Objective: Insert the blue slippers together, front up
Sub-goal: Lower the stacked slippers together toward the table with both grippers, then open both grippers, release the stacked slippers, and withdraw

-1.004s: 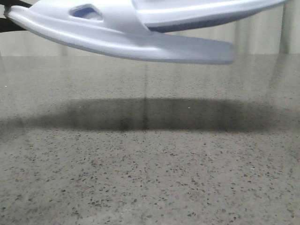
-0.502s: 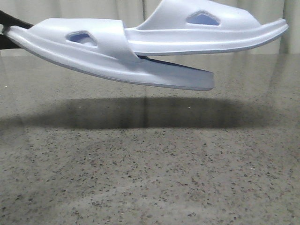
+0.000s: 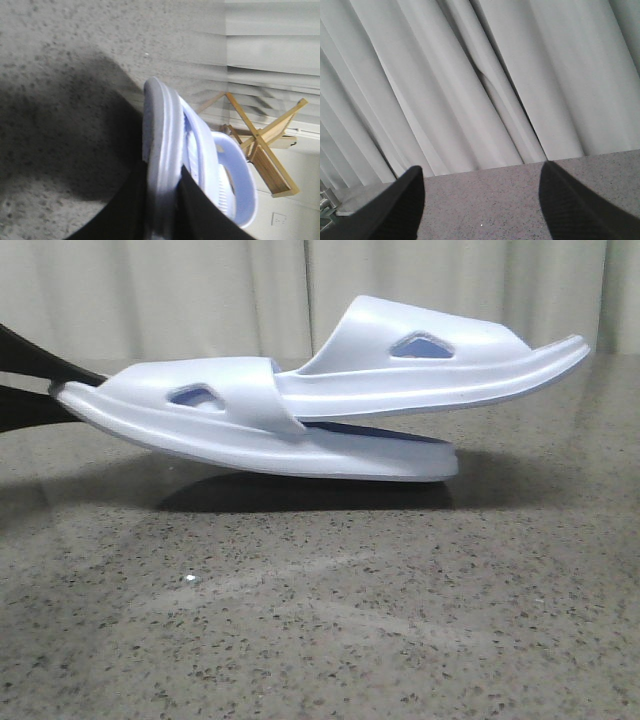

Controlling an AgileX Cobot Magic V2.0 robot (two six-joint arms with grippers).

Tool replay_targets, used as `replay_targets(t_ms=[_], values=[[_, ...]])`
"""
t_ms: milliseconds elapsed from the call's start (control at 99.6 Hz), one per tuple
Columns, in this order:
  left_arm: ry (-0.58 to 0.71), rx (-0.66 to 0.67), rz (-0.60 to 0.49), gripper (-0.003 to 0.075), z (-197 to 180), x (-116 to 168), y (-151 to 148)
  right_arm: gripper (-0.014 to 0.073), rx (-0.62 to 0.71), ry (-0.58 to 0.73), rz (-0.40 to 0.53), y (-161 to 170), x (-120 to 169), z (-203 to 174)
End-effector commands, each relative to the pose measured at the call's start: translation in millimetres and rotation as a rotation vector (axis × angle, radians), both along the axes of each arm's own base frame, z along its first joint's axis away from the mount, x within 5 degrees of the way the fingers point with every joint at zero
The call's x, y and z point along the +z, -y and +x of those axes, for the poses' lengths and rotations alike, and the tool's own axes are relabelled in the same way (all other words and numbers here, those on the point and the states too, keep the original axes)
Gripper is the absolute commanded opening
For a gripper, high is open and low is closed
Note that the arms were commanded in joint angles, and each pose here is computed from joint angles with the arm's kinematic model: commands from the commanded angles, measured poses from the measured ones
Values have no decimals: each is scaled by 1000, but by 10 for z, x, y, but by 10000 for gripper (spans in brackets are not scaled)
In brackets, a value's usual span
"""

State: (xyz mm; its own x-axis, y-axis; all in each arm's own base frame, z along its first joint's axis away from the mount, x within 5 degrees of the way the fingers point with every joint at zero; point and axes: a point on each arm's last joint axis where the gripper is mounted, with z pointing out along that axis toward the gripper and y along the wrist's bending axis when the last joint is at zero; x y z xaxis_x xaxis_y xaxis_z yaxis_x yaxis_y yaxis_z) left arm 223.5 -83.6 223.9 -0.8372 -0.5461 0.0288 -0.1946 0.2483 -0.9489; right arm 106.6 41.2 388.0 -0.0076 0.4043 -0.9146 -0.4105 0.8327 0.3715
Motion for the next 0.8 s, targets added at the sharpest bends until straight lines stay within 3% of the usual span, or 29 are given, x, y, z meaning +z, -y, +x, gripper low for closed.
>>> replay_targets(t_ms=[0, 201, 542, 642, 793], values=[[51, -14, -94, 16, 60, 125, 47, 428, -21, 42, -8, 23, 109, -24], [27, -36, -93, 16, 130, -24, 64, 428, -23, 39, -9, 22, 105, -14], [72, -67, -86, 26, 123, -18, 75, 428, -23, 39, -9, 22, 105, -14], [90, -74, -77, 92, 121, -16, 76, 428, -21, 38, -9, 20, 105, -15], [94, -85, -89, 286, 113, -5, 83, 428, -17, 38, -10, 16, 104, -16]])
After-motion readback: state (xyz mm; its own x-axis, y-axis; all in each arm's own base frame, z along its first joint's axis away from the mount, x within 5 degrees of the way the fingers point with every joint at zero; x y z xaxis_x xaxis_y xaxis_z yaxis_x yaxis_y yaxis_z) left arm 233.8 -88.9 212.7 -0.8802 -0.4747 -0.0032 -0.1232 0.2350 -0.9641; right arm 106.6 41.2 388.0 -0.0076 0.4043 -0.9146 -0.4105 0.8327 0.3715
